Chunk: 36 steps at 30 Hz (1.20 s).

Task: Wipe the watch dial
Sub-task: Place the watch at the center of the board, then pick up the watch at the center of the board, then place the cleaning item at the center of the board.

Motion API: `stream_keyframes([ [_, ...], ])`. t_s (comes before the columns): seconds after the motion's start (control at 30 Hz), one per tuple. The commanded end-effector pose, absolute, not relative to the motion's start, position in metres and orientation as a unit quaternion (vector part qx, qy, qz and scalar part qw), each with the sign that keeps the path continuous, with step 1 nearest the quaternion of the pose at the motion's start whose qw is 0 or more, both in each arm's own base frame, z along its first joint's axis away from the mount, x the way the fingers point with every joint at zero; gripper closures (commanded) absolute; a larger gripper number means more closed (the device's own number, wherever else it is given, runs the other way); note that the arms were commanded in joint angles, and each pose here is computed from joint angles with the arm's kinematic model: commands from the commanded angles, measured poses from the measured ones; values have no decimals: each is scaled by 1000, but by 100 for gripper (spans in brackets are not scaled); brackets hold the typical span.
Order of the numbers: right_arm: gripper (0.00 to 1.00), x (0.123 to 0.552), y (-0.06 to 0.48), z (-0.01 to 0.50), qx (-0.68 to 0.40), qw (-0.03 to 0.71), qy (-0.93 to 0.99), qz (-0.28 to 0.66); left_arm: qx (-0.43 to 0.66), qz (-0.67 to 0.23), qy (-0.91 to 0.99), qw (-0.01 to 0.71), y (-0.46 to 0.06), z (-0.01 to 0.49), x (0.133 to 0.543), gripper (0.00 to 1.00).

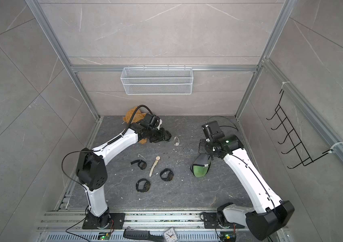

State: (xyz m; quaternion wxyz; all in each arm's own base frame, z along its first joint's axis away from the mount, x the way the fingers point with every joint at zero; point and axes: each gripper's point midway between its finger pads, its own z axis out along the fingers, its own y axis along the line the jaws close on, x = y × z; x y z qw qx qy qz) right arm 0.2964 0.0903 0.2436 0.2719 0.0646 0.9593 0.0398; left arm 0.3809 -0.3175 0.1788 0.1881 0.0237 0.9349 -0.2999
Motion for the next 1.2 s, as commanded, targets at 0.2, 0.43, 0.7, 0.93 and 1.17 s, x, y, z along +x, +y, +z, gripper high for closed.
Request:
stream_keyframes([
  [0.2,100,339,107,236,49,277,959,39,-35,-246,958,143,-263,141,322,68],
  [0.43,100,349,108,230,40,270,962,26,-39,-197,974,107,-256,106,307,67],
  [0.7,100,341,101,227,41,266,963,12,-60,-154,984,70,-250,71,304,66],
  [0.93,100,334,94,230,39,267,963,-3,-64,-135,987,60,-250,47,308,64],
  [1.17,100,329,90,231,34,263,964,-11,-64,-149,986,45,-259,30,310,64],
])
